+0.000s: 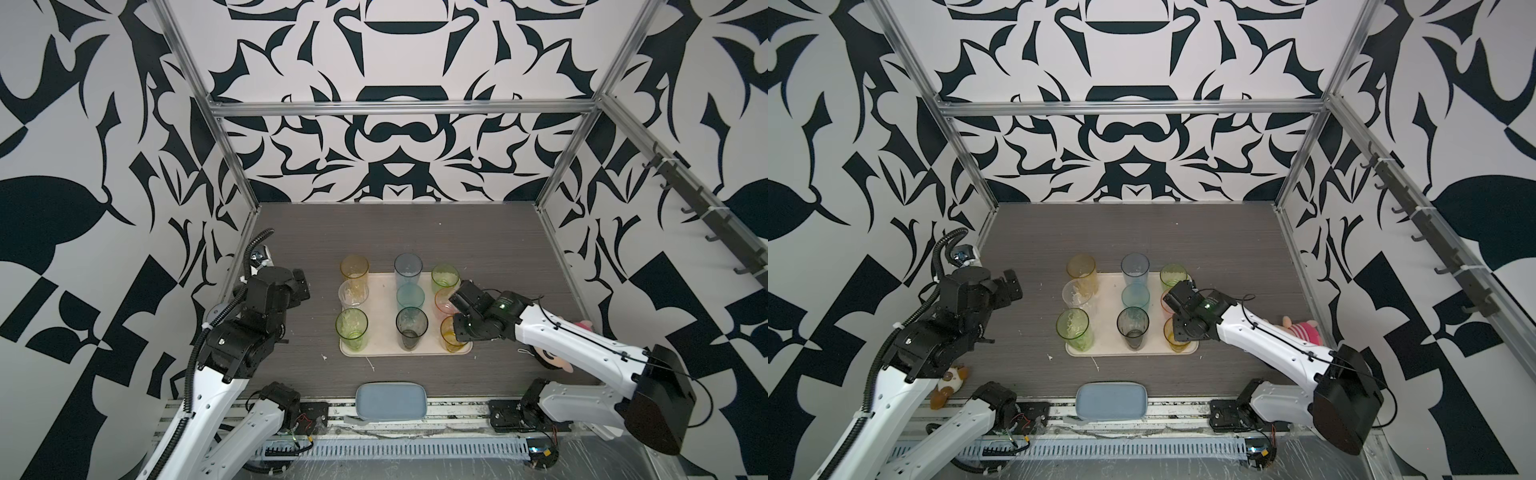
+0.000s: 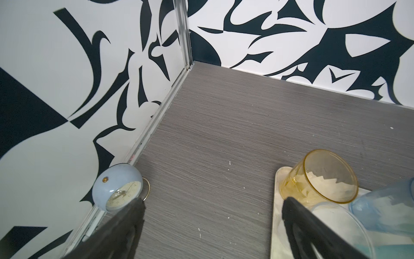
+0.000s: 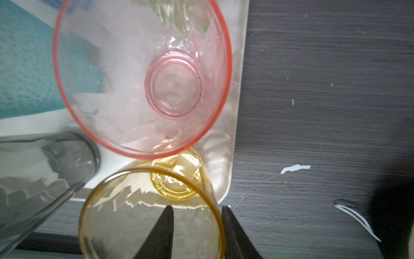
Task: Place the glasses into the tray
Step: Place the glass on the tray.
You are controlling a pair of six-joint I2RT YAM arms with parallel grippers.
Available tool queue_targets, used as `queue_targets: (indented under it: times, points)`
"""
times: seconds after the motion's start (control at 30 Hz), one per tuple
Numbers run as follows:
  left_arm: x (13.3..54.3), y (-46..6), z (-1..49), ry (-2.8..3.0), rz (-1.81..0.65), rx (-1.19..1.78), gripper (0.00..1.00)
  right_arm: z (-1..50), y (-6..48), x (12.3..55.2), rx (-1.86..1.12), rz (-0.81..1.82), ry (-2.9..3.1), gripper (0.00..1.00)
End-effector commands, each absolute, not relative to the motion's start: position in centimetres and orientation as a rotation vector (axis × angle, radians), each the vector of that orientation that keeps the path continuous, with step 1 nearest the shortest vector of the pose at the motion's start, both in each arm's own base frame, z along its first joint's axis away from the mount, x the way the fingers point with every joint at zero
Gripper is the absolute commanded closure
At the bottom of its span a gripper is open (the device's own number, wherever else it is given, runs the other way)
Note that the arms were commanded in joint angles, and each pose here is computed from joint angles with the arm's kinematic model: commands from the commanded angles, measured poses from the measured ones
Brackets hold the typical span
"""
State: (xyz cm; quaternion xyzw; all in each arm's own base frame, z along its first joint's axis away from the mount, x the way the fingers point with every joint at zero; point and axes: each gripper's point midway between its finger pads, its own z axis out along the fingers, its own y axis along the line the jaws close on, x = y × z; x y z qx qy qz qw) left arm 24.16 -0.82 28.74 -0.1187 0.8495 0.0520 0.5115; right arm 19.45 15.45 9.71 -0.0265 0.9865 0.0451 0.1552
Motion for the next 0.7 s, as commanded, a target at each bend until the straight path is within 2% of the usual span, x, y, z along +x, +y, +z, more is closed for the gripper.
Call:
queue_targets:
  times: [0.0, 0.23, 0.67]
  points:
    - [24.7, -1.6, 28.4, 2.054, 0.07, -0.303, 0.0, 12.0, 15.9, 19.8, -0.111, 0.167, 2.779, 0.6]
    - [25.8, -3.2, 27.1, 2.125, 0.033, -0.267, 0.0, 15.2, 15.7, 20.5, -0.143, 0.22, 2.685, 0.59]
    - [27.8, -4.2, 26.5, 2.089, -0.022, -0.319, 0.01, 21.2, 11.4, 25.2, -0.074, 0.202, 2.411, 0.45]
